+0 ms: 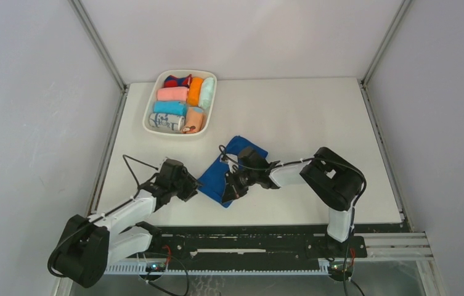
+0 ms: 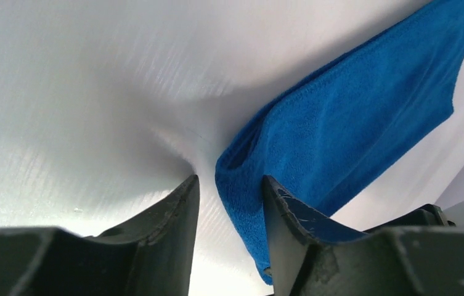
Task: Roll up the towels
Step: Roll the towel at the center of the board.
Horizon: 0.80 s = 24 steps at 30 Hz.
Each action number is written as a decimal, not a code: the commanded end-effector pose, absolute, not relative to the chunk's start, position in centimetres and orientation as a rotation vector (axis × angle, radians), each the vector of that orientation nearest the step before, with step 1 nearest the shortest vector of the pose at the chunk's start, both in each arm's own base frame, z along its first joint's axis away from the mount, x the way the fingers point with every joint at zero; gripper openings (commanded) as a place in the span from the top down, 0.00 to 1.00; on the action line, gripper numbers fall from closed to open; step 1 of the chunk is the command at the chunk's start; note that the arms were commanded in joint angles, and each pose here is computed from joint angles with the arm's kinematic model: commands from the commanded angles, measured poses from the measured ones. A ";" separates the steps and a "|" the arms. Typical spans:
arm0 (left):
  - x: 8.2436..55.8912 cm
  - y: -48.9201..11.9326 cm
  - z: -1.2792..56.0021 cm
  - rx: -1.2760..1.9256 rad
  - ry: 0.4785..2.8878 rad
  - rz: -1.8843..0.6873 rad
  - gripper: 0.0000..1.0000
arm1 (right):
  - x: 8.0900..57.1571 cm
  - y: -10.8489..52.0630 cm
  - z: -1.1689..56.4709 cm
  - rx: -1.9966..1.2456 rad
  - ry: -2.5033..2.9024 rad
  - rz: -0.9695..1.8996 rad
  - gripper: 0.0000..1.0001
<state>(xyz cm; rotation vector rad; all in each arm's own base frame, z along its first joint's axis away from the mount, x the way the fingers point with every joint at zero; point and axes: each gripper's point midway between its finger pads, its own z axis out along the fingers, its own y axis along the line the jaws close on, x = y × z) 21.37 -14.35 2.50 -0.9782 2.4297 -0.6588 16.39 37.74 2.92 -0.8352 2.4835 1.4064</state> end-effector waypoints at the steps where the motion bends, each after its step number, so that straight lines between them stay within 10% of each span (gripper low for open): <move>1: 23.5 -14.6 3.8 -0.958 2.370 -0.646 0.56 | 16.7 38.4 3.9 -0.826 2.427 1.479 1.00; 11: 23.6 -14.5 4.2 -0.936 2.387 -0.598 0.99 | 16.4 38.7 5.1 -0.920 2.359 1.352 0.96; 24: 21.8 -14.4 4.7 -0.951 2.510 -0.530 1.00 | 16.8 42.1 7.9 -1.198 2.107 0.812 0.53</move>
